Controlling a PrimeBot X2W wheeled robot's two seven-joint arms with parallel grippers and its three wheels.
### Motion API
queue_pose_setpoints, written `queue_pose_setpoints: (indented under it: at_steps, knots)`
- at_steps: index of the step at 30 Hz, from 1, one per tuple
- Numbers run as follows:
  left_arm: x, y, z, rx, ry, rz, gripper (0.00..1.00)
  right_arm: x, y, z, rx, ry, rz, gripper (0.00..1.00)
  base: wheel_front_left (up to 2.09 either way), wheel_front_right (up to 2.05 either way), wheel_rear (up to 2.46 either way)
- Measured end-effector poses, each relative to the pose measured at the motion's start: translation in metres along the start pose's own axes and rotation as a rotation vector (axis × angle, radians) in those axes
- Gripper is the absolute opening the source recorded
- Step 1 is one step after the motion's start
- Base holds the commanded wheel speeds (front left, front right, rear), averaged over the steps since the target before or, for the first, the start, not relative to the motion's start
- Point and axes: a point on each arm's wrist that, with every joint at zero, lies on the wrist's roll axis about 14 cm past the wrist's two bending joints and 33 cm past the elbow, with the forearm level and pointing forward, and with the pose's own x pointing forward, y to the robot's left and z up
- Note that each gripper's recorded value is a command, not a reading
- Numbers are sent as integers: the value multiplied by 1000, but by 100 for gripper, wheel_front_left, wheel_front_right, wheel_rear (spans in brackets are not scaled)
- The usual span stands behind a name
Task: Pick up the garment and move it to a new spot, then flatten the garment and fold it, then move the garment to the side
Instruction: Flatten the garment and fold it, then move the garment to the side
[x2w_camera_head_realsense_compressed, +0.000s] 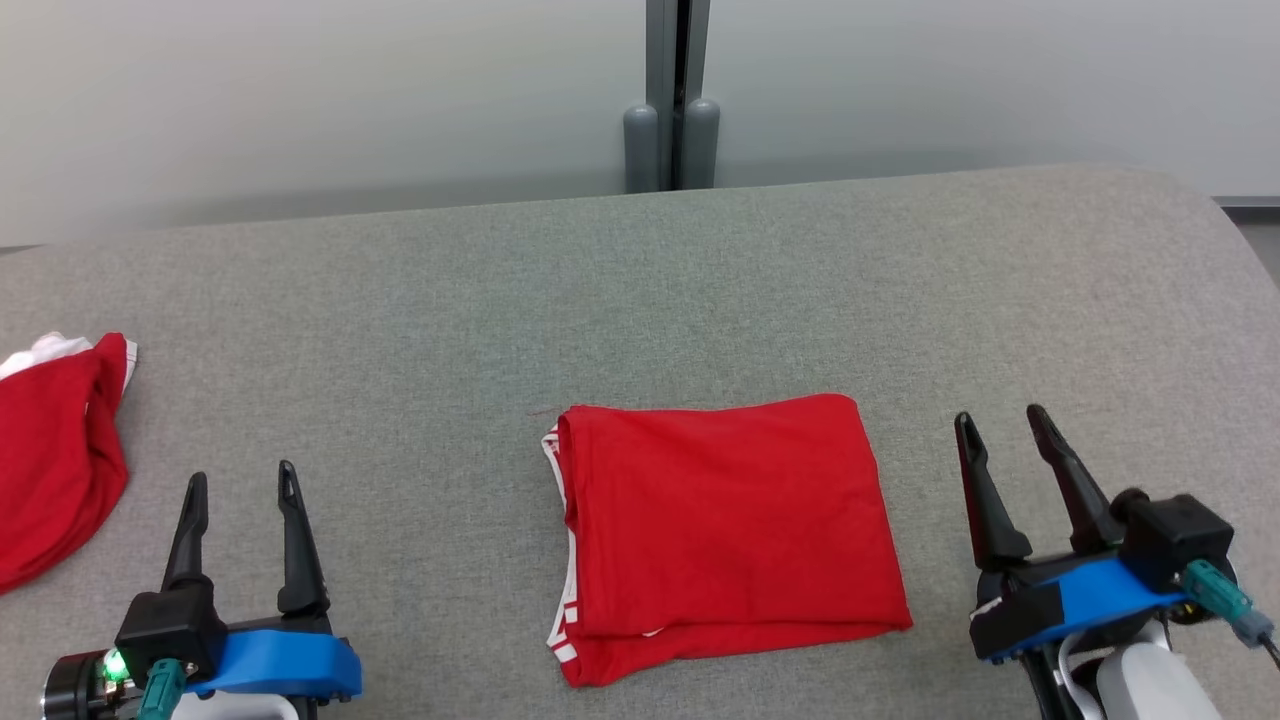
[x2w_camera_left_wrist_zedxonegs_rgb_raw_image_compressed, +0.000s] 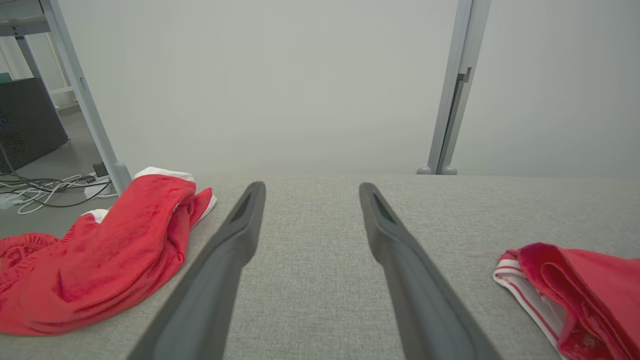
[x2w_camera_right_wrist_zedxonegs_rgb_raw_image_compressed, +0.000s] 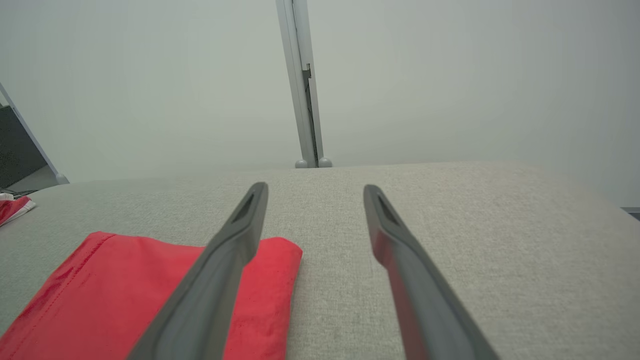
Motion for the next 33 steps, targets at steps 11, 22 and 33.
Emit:
queue_pose_setpoints:
  at_steps: [11, 22, 33]
  knots:
    - [-20, 4, 3, 6, -2, 0, 100, -35, 6, -3, -17, 1, -26, 100, 0, 0, 0]
    - [-32, 7, -2, 10, 13, 4, 100, -39, 9, -9, -25, 28, -25, 100, 0, 0, 0]
    - [-33, 8, -3, 6, 17, 9, 100, -39, 11, -13, -21, 45, -21, 100, 0, 0, 0]
